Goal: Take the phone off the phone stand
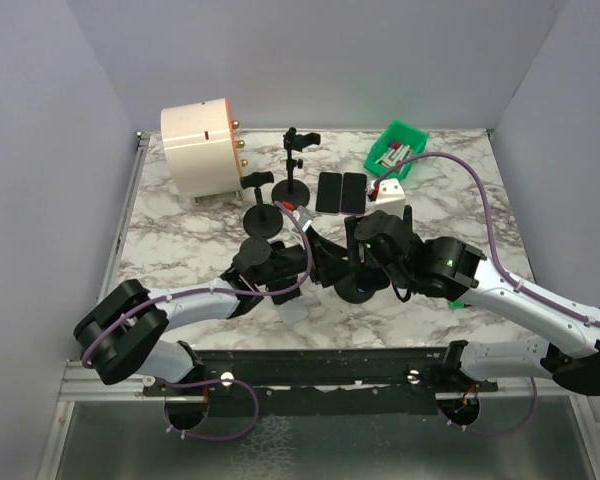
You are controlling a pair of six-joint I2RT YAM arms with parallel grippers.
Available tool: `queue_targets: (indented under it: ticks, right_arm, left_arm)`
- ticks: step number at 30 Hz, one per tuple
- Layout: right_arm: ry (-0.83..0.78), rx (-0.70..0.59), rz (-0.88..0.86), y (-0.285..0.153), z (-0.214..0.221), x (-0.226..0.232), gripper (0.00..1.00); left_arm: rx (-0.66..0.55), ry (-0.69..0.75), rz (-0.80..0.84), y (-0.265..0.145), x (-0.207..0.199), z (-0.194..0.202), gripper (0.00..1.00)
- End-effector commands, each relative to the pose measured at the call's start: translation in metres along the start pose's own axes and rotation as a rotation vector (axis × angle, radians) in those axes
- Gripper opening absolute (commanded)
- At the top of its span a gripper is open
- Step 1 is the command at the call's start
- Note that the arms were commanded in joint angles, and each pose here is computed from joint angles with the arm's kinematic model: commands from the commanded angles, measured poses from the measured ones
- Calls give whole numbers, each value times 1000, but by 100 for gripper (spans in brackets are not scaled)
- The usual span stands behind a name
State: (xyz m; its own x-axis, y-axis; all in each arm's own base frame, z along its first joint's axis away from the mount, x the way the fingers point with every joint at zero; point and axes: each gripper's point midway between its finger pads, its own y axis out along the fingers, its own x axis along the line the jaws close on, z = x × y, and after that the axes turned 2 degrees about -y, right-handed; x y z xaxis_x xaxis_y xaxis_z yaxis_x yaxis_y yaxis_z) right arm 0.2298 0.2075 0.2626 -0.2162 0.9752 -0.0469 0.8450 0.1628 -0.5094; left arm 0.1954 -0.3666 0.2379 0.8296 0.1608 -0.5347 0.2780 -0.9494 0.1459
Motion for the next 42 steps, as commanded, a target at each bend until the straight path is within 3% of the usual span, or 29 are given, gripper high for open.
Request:
queue_targets:
  ticks: [1,11,20,23,33,35,42]
  right_arm:
    - [52,-64,1,-5,-17,-2,0]
    - [48,-63,2,-5,-16,-2,0]
    - [39,-61,15,-4,-15,-4,0]
    - [29,-57,40,-3,-11,-9,0]
    - [17,-30,38,-1,4,-12,0]
    - [9,-21,5,-2,5,-7,6]
    - [1,-24,-76,-5,-2,8,45]
  left_arm:
    - [9,-10,20,4,-1,3,59]
    - [1,-5,27,4,-4,0,43]
    - [-7,13,33,2,-7,-3,14]
    - [-9,14,27,0,-6,-3,0]
    - [-40,7,-10,-2,-1,-7,0]
    - [-41,5,-8,-1,-2,-8,0]
    - [-39,7,-2,1,-2,-9,0]
